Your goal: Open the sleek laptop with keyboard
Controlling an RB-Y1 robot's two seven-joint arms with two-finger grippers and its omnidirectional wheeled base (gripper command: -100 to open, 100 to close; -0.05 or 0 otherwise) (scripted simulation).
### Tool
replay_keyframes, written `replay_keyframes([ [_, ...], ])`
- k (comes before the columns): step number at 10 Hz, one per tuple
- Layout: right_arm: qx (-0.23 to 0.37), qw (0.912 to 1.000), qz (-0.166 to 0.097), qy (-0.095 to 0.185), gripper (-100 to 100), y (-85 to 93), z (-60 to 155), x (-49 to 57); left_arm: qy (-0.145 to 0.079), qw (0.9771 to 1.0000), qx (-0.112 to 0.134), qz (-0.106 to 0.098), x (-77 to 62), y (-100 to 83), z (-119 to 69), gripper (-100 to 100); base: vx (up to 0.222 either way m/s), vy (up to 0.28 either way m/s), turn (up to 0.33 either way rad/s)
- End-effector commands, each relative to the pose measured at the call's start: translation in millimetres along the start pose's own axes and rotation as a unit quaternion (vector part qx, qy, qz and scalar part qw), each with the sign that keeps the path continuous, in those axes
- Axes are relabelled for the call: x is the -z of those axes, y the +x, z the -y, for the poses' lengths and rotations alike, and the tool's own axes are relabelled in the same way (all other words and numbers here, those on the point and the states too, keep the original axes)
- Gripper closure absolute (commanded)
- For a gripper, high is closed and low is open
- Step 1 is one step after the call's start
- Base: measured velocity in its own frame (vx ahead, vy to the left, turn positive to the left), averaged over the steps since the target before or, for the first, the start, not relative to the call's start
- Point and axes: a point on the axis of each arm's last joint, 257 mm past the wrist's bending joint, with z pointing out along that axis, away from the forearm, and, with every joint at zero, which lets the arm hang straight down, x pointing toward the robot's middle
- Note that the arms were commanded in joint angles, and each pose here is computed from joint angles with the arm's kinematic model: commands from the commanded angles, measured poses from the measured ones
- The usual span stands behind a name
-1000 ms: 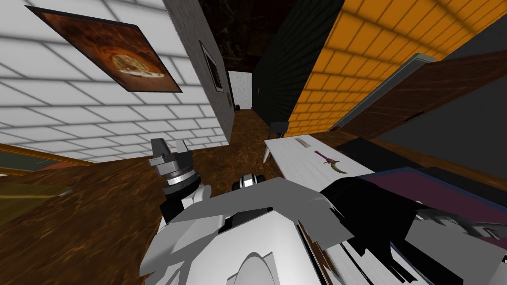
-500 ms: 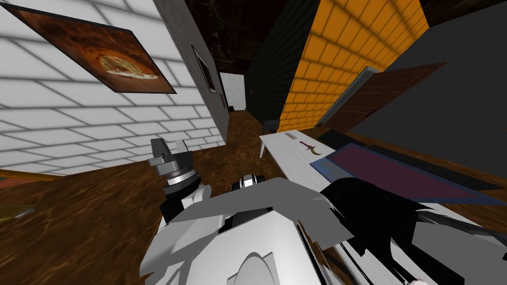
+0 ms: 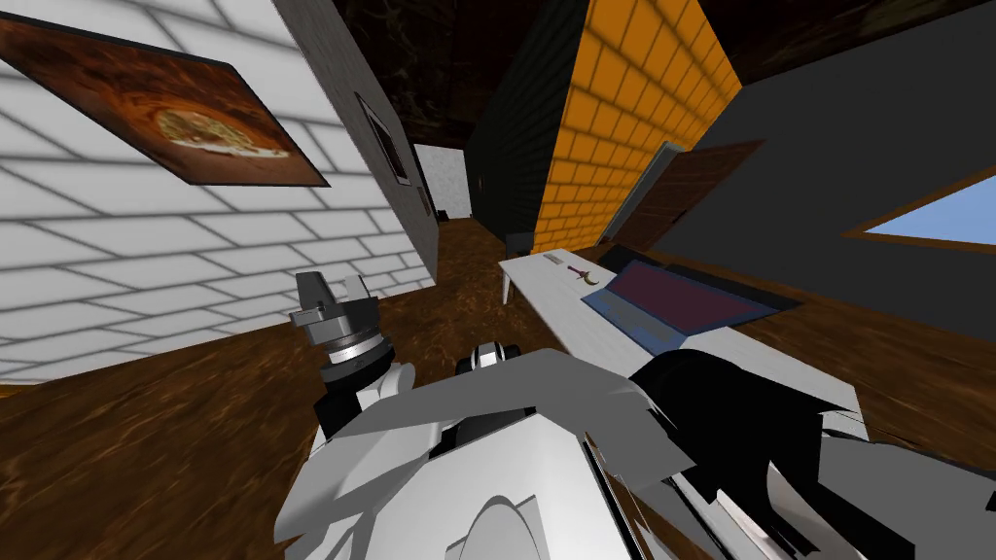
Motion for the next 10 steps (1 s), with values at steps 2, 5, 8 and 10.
replay_keyframes([
  [2, 0.012, 0.9992, -0.039, -0.002, -100, 23.3, 3, -3.1, 0.0, 1.0, 0.0, 0.0, -0.1, 0.1, 0.0, 0, -0.153, -0.028, 0.001],
  [5, 0.045, 0.9964, -0.07, -0.01, -100, 44.8, 11, -10.9, 0.0, 1.0, 0.0, 0.0, -0.1, 0.1, 0.0, 0, -0.253, -0.025, -0.282],
  [8, 0.076, 0.9919, -0.1, -0.023, -100, 65.3, 18, -16.9, 0.0, 1.0, 0.0, 0.0, 0.0, 0.0, 0.0, 0, -0.166, -0.058, -0.243],
  [10, 0.064, 0.9895, -0.128, -0.023, -100, 79.3, 18, -13.7, 0.0, 1.0, 0.0, 0.0, -0.1, 0.1, 0.0, 0, -0.222, -0.048, -0.034],
])
